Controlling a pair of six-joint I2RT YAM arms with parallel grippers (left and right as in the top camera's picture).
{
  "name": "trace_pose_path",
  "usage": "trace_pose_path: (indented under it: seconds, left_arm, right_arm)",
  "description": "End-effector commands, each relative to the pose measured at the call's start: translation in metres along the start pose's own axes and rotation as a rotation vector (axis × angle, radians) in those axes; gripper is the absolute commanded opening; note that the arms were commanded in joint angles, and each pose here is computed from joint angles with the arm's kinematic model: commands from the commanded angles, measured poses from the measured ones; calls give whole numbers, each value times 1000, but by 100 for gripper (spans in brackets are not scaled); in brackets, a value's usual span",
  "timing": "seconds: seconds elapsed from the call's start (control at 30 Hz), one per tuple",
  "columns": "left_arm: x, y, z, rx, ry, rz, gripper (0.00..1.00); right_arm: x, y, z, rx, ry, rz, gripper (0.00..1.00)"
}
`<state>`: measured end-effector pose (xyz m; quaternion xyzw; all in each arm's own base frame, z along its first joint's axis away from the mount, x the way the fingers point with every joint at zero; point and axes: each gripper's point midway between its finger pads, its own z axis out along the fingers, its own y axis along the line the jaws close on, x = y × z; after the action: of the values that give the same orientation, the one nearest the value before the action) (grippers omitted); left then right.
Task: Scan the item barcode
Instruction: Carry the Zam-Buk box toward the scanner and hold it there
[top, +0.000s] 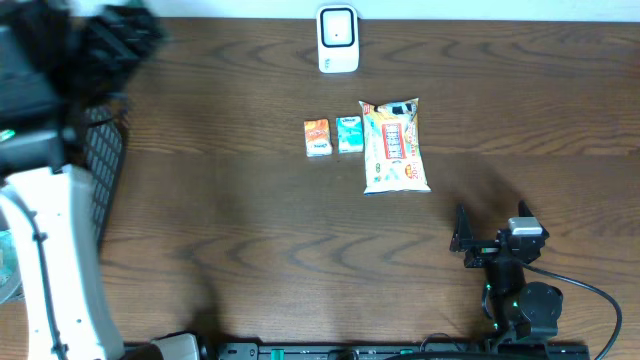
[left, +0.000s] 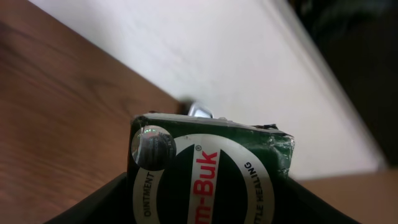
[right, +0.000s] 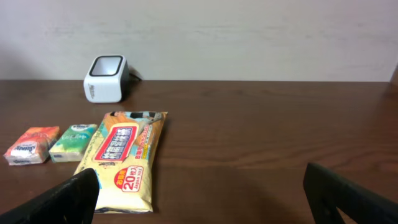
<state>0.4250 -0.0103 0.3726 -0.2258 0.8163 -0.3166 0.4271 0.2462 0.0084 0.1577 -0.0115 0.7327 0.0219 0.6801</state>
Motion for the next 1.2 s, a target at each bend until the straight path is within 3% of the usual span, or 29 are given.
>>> trace_pose_path:
  seconds: [0.0,0.37,0.7,1.17]
  left_arm:
    - [20,-9,29,-55,29,141,68]
    - [116,9,126,-255,227,399,68]
    - [176,68,187,-423,379,438,69]
    - [229,135,210,-565,567,419,69]
  right_arm:
    - [1,0,0,4,2,-11,99]
    - [1,0,0,4,2,-11,99]
    - [1,0,0,4,2,-11,99]
    - [1,0,0,4,2,-11,99]
